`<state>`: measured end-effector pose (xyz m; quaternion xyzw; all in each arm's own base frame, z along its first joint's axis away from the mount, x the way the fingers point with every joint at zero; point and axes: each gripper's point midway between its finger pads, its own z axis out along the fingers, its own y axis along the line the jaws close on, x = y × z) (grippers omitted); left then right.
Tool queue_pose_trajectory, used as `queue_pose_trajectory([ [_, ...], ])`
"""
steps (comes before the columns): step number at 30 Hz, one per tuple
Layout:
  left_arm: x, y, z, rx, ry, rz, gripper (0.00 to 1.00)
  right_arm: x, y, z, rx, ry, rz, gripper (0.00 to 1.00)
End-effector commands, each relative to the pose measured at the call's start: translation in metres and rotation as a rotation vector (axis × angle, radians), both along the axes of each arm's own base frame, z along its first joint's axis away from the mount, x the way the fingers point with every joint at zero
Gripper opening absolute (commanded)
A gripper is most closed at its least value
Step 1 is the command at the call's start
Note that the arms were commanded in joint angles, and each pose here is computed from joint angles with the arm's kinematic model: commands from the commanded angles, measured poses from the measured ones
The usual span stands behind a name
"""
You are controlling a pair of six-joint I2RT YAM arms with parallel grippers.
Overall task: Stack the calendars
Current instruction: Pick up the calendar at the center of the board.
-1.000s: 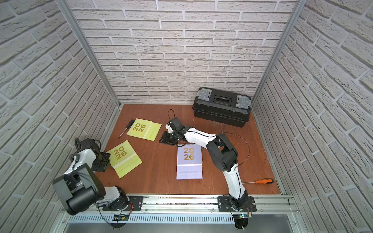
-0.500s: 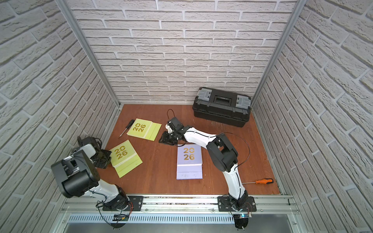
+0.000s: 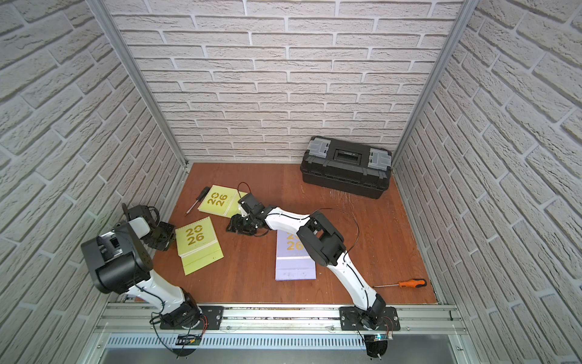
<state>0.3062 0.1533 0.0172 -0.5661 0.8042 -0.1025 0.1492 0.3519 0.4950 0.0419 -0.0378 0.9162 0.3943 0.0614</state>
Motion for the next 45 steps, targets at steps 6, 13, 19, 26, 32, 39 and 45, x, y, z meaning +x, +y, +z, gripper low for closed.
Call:
queue_pose_trajectory([
  [6, 0.008, -0.057, -0.028, -0.114, 0.061, -0.141, 0.0, 0.01, 0.013, 0.012, 0.044, -0.037, -0.031, 0.63],
  [13, 0.012, -0.082, -0.033, -0.115, 0.069, -0.169, 0.0, 0.008, 0.016, 0.002, 0.03, -0.014, -0.056, 0.64],
  [19, 0.01, -0.093, -0.035, -0.109, 0.075, -0.171, 0.0, 0.007, 0.028, -0.005, 0.122, 0.064, -0.109, 0.64],
  [26, 0.002, -0.103, -0.04, -0.136, 0.085, -0.183, 0.0, -0.001, 0.04, -0.014, 0.149, 0.094, -0.113, 0.64],
  [32, -0.004, -0.111, -0.045, -0.167, 0.087, -0.187, 0.0, 0.002, 0.051, 0.002, 0.241, 0.076, -0.107, 0.64],
  [39, -0.008, -0.115, -0.045, -0.184, 0.079, -0.188, 0.0, 0.007, 0.067, 0.044, 0.423, 0.016, -0.081, 0.64],
  [45, -0.007, -0.114, -0.039, -0.172, 0.066, -0.185, 0.0, 0.006, 0.062, 0.052, 0.424, -0.005, -0.103, 0.58],
])
